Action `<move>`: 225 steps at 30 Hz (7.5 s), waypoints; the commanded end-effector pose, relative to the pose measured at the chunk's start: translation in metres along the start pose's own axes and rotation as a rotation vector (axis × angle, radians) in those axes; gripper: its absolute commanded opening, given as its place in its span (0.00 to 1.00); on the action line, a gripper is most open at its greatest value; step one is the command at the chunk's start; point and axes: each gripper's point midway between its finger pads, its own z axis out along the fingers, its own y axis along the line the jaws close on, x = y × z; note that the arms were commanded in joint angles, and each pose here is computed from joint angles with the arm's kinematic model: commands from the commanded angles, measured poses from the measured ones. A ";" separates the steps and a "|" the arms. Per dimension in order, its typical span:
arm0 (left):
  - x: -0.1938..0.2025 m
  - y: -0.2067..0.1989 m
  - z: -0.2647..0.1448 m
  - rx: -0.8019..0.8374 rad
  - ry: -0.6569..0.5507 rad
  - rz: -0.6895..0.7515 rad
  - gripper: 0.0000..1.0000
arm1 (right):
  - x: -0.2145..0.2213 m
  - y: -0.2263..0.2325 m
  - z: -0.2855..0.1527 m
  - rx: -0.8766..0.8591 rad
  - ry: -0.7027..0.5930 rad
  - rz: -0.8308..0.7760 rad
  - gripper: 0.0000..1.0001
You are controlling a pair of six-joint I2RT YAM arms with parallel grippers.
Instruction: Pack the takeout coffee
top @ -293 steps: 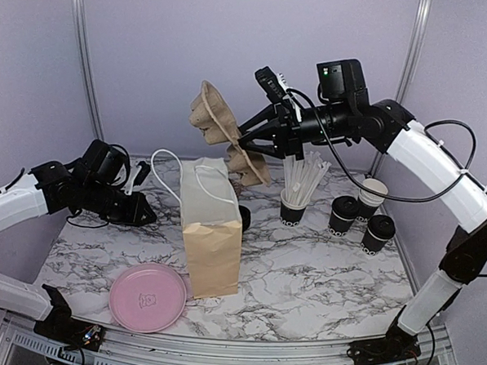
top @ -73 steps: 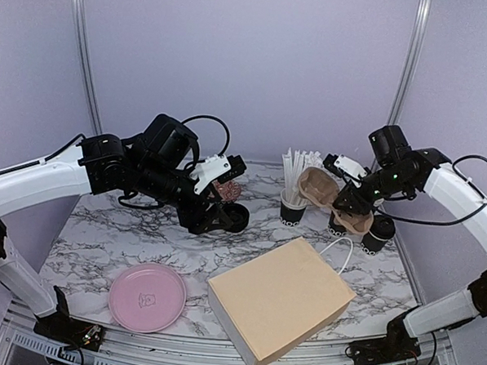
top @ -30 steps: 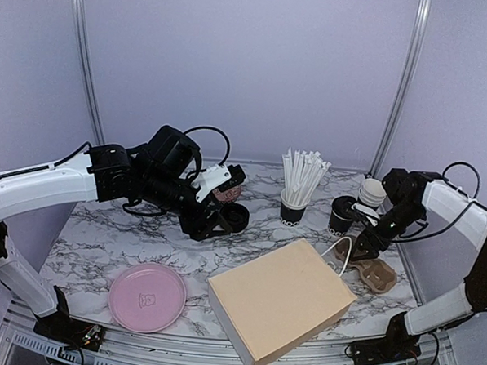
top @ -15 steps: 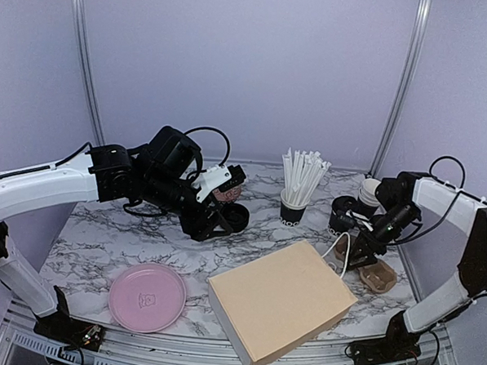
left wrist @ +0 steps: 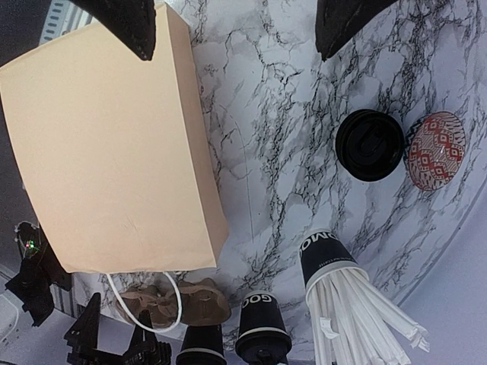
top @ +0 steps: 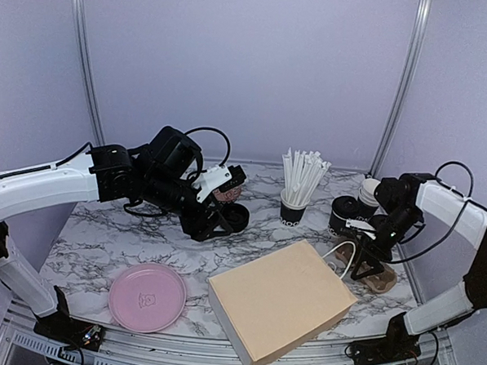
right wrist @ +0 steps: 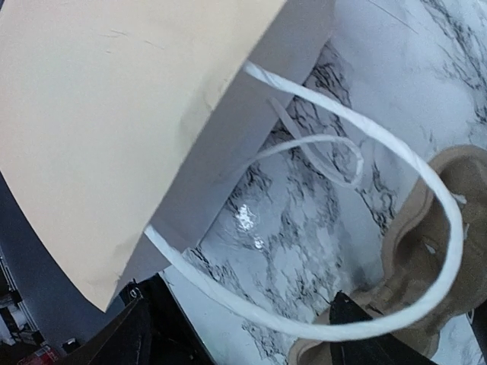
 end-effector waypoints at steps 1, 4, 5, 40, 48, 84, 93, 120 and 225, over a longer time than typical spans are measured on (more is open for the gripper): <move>0.000 0.003 0.001 -0.009 0.010 0.007 0.72 | -0.020 0.033 0.021 -0.200 -0.056 -0.055 0.78; 0.002 0.004 0.000 -0.017 0.014 0.013 0.72 | -0.025 0.050 0.035 -0.306 -0.050 -0.070 0.78; 0.003 0.005 -0.001 -0.019 0.014 0.012 0.72 | -0.028 0.053 0.038 -0.329 -0.048 -0.066 0.78; 0.019 0.024 -0.036 -0.154 0.015 -0.054 0.73 | -0.159 0.086 -0.030 -0.147 -0.199 -0.475 0.00; 0.020 0.034 -0.057 -0.236 -0.003 -0.072 0.73 | -0.187 0.076 -0.054 0.155 -0.151 -0.606 0.00; 0.010 0.047 -0.078 -0.287 -0.009 -0.098 0.73 | -0.196 0.085 -0.056 0.448 -0.039 -0.811 0.00; 0.016 0.052 -0.081 -0.318 -0.003 -0.104 0.73 | -0.207 0.117 -0.063 0.359 -0.118 -0.868 0.09; -0.084 0.005 -0.046 0.064 -0.142 -0.022 0.79 | -0.212 0.165 -0.078 0.233 -0.264 -0.927 0.64; -0.068 0.006 -0.005 0.073 -0.095 -0.033 0.00 | 0.034 -0.112 -0.014 0.464 0.124 0.265 0.45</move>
